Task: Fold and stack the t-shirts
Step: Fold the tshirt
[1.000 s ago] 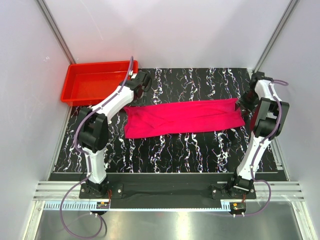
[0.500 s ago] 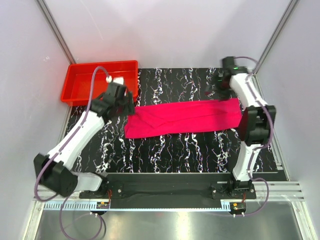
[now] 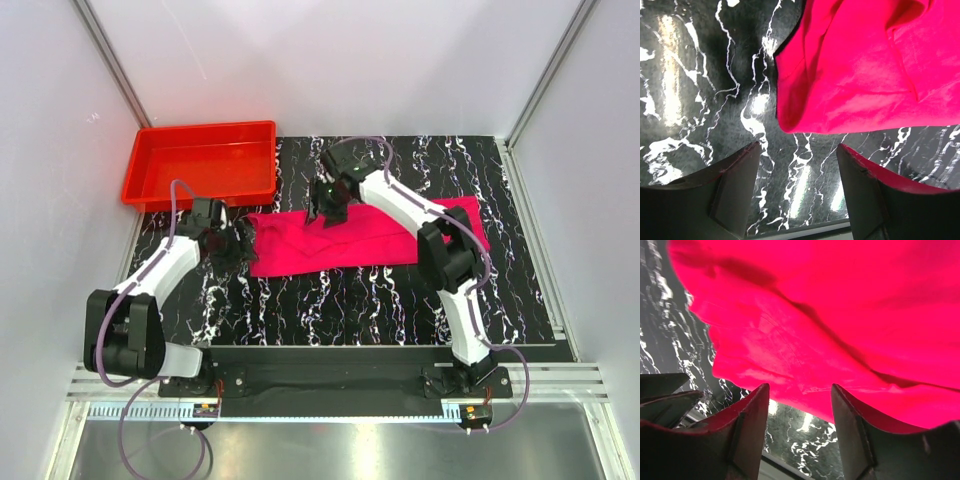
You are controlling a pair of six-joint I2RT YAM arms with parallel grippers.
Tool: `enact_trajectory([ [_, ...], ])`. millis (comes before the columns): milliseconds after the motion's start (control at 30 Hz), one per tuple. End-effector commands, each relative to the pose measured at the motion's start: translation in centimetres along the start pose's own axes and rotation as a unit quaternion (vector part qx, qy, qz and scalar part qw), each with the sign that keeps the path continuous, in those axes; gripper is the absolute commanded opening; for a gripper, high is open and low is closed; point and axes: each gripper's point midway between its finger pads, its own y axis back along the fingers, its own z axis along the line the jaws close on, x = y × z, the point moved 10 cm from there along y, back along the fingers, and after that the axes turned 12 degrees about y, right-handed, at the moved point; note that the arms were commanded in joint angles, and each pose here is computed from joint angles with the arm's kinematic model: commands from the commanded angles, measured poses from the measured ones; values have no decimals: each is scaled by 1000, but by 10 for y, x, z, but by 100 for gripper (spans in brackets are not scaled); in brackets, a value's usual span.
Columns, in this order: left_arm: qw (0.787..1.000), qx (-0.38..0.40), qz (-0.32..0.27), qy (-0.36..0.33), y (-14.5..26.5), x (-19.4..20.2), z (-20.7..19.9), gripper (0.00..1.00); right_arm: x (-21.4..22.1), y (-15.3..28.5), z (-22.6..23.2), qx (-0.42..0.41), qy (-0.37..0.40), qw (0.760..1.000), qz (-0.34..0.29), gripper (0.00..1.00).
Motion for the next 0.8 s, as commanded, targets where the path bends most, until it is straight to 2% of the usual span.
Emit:
enact_trajectory([
  [0,998,70,-2,7,-5,-8,-5,67,0,-3,8,-3,-33,999,-10,59],
  [133,995,98,6,8,-14,-9,-7,65,13,-9,3,15,-42,999,5,57],
  [233,996,89,9,13,-21,-10,-4,63,22,-13,10,16,-22,999,19,48],
  [300,996,88,17,16,-27,-10,-3,63,25,-13,16,18,-6,1000,18,46],
  [567,997,66,39,32,-45,-7,5,56,38,-30,40,45,60,996,44,48],
  [767,997,45,46,37,-50,-1,13,51,47,-43,42,121,113,984,59,56],
])
